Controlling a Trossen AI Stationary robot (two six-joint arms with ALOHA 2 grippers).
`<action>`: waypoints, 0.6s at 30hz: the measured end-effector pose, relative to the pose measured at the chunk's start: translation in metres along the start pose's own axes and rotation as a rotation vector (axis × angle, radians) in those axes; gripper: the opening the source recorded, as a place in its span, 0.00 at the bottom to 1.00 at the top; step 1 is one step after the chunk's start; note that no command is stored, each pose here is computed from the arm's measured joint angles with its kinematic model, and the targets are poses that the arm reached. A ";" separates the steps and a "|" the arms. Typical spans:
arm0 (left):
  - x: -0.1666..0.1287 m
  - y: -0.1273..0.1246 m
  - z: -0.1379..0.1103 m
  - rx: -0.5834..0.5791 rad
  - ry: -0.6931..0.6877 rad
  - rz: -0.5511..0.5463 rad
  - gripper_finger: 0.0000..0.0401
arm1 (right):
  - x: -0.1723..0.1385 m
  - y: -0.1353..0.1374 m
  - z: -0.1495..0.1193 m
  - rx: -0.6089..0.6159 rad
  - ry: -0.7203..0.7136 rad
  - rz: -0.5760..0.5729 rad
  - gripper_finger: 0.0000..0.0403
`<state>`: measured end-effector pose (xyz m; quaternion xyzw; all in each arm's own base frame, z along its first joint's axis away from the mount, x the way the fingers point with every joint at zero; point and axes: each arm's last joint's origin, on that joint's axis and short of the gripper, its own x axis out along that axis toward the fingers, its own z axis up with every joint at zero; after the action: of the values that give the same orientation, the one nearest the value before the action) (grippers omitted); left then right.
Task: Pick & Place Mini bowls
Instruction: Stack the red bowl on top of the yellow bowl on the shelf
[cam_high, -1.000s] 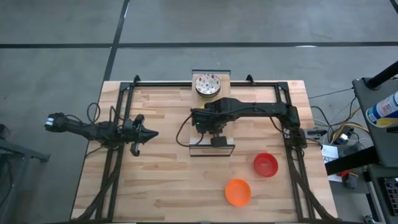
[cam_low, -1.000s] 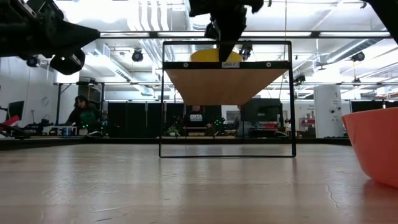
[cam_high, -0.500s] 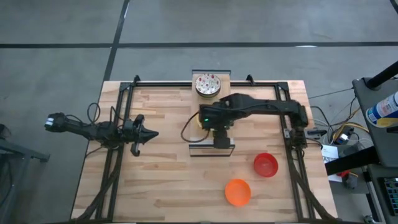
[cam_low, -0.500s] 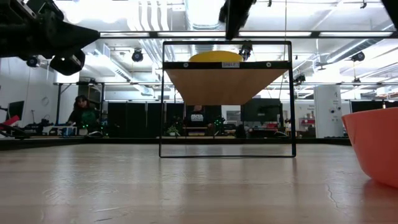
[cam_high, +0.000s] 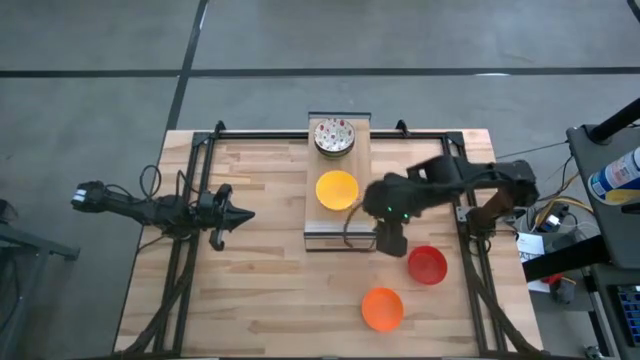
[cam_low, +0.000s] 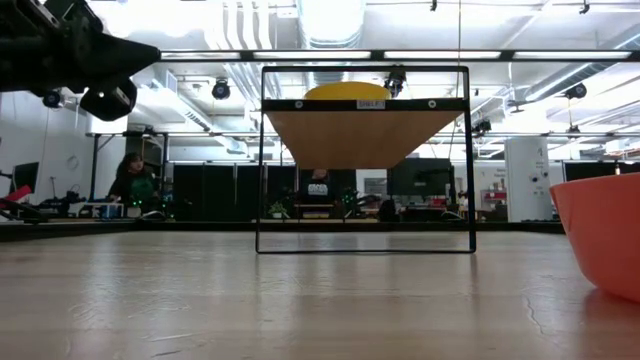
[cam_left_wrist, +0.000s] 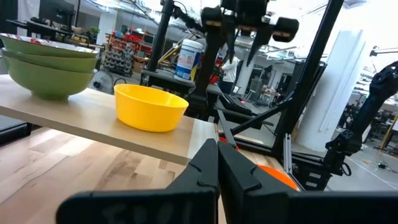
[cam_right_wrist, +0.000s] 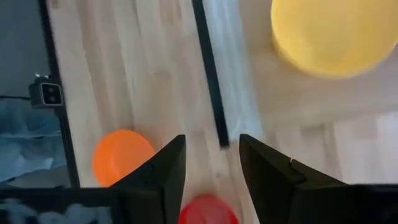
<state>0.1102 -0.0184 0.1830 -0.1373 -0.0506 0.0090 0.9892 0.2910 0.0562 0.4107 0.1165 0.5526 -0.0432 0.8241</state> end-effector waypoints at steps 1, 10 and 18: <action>0.000 0.000 0.000 0.003 0.000 0.000 0.01 | 0.003 0.003 -0.005 0.019 0.013 -0.011 0.35; 0.000 0.000 0.000 0.011 0.000 0.000 0.01 | 0.049 0.021 -0.067 0.096 0.169 -0.057 0.35; 0.000 0.000 0.000 0.012 0.000 0.000 0.01 | 0.088 0.037 -0.126 0.141 0.178 -0.017 0.34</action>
<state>0.1102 -0.0183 0.1830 -0.1316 -0.0506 0.0095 0.9900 0.2188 0.1279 0.2889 0.1729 0.6201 -0.0782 0.7612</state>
